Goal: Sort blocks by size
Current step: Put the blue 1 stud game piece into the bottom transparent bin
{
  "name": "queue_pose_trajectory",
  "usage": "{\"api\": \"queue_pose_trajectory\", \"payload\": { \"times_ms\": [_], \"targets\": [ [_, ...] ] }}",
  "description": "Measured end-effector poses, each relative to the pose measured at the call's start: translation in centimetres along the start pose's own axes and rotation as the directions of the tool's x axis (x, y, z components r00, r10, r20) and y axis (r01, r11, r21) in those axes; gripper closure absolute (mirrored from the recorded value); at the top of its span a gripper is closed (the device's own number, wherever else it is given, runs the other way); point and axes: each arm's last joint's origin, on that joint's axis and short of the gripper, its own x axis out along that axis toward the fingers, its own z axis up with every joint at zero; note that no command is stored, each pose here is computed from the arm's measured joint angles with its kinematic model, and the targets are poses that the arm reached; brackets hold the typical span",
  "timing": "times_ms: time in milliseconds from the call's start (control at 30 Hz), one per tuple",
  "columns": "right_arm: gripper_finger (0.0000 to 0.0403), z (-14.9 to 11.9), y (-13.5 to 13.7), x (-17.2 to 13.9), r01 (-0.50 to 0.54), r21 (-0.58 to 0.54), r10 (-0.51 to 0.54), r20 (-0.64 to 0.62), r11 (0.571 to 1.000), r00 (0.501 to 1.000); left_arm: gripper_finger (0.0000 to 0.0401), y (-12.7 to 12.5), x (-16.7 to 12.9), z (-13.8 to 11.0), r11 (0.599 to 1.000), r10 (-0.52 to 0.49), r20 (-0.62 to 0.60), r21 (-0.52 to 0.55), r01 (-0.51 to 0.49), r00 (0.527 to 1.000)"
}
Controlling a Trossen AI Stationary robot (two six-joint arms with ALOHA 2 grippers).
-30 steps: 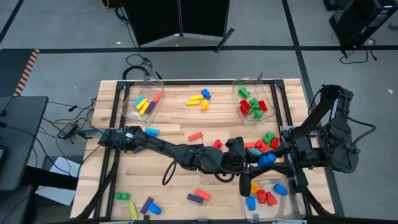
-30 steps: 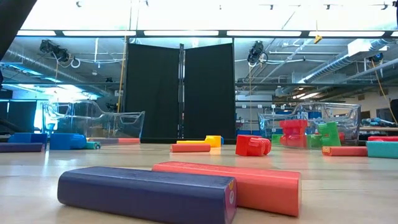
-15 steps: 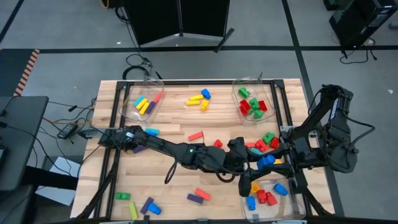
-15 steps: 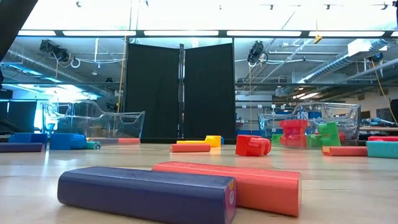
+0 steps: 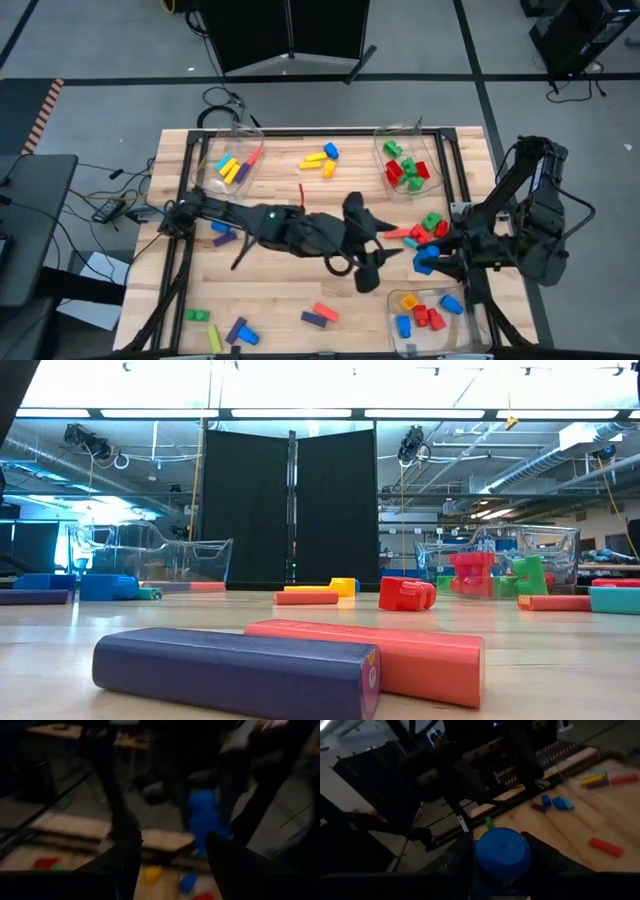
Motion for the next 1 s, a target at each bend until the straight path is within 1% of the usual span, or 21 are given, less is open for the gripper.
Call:
{"api": "queue_pose_trajectory", "payload": {
  "times_ms": [167,300,367,467,567,667,733,833,900,1000],
  "targets": [
    [0.0260,-0.3,-0.1,0.2,0.015,0.070,-0.014,-0.014,0.997,1.000,0.0178,-0.2,-0.5,-1.5,0.997,0.034,-0.135,0.072,-0.025,0.990],
    [0.0260,-1.3,0.2,1.1,0.049,0.113,-0.046,-0.034,0.992,0.998,0.0178,-0.2,-0.1,-2.8,0.993,0.064,-0.187,0.105,-0.045,0.980],
    [0.0260,-2.2,0.1,1.9,0.084,0.136,-0.073,-0.083,0.987,0.994,0.0178,-0.2,0.2,-3.9,0.991,0.074,-0.220,0.126,-0.047,0.973],
    [0.0260,-4.1,-0.4,3.3,0.183,0.173,-0.142,-0.223,0.968,0.964,0.0178,-0.1,0.6,-5.3,0.989,0.077,-0.251,0.141,-0.042,0.965],
    [0.0260,-6.3,-1.1,4.5,0.334,0.212,-0.236,-0.384,0.919,0.893,0.0178,0.2,0.4,-6.7,0.987,0.085,-0.281,0.152,-0.043,0.956],
    [0.0260,-8.6,-1.2,5.2,0.480,0.241,-0.296,-0.535,0.844,0.791,0.0178,0.8,0.0,-8.5,0.987,0.087,-0.289,0.153,-0.044,0.953],
    [0.0260,-10.0,-0.9,5.4,0.546,0.266,-0.297,-0.614,0.795,0.731,0.0178,1.4,-0.9,-9.5,0.989,0.077,-0.269,0.139,-0.041,0.960],
    [0.0260,-11.9,0.0,5.2,0.614,0.310,-0.276,-0.686,0.726,0.673,0.0178,2.7,-3.0,-10.4,0.996,0.054,-0.205,0.075,-0.039,0.977],
    [0.0260,-12.9,0.9,4.8,0.661,0.328,-0.260,-0.733,0.675,0.629,0.0178,3.7,-4.4,-11.8,0.998,0.052,-0.196,0.044,-0.044,0.979],
    [0.0260,-14.6,2.0,4.2,0.736,0.295,-0.260,-0.803,0.609,0.536,0.0178,5.3,-6.7,-13.9,0.998,0.058,-0.193,0.000,-0.059,0.980]
  ]
}}
